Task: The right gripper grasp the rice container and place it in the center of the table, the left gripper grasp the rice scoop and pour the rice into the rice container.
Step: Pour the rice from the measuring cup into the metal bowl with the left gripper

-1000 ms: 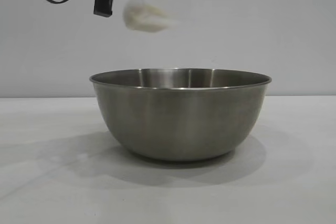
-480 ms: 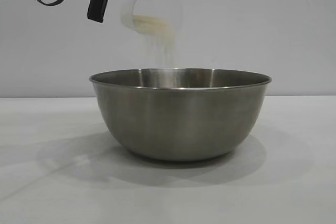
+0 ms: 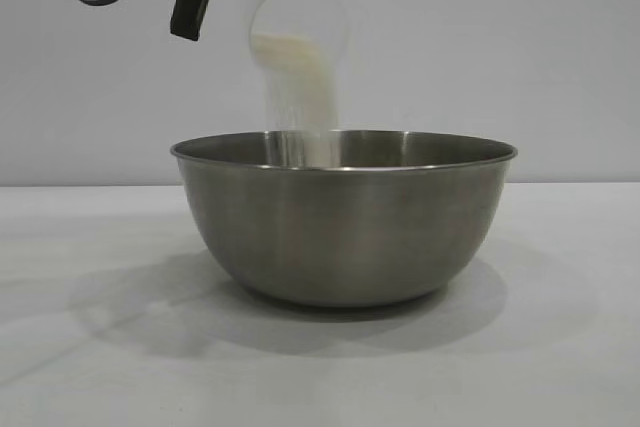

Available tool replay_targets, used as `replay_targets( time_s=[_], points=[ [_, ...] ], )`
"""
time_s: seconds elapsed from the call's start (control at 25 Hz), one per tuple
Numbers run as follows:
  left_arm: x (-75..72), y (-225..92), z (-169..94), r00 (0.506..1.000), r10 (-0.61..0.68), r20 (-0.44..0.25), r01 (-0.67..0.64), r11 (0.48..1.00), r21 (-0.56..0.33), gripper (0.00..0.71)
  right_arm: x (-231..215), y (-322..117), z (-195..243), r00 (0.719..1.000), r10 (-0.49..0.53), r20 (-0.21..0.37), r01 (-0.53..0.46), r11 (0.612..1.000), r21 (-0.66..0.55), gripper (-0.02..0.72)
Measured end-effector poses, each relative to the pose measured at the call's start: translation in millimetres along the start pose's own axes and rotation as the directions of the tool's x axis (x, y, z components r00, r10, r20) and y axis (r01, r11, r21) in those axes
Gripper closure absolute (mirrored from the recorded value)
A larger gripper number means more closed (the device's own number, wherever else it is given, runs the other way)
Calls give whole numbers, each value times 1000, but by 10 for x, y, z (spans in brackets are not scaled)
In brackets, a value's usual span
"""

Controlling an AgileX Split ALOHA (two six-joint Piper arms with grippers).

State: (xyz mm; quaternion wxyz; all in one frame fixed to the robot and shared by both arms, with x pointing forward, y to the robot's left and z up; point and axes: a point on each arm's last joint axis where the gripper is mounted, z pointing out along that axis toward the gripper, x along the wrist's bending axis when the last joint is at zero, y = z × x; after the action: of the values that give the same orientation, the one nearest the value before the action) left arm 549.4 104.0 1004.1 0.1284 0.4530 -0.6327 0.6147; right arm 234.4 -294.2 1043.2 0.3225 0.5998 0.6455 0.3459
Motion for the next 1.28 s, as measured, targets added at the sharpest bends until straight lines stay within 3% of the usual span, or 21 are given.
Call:
replay_targets(
  time_s=[0.36,0.76,0.84,0.96,1.08,1.16,1.28],
  points=[
    [-4,0,0,966,260,4,-260,966,-1,710,0,0,0,1000,0,0,0,1000,0,201],
    [17,11,17,943,332,-1,-332,943,1,710,0,0,0,1000,0,0,0,1000,0,201],
    [17,5,17,963,270,0,-270,963,8,710,0,0,0,1000,0,0,0,1000,0,201],
    [19,-7,18,997,79,-1,-79,997,22,710,0,0,0,1000,0,0,0,1000,0,201],
    [19,-7,18,979,-205,-7,205,979,20,710,0,0,0,1000,0,0,0,1000,0,201],
    [19,-14,18,913,-408,-15,408,912,25,710,0,0,0,1000,0,0,0,1000,0,201],
    [18,-61,14,730,-681,-57,684,728,57,710,0,0,0,1000,0,0,0,1000,0,201]
  ],
)
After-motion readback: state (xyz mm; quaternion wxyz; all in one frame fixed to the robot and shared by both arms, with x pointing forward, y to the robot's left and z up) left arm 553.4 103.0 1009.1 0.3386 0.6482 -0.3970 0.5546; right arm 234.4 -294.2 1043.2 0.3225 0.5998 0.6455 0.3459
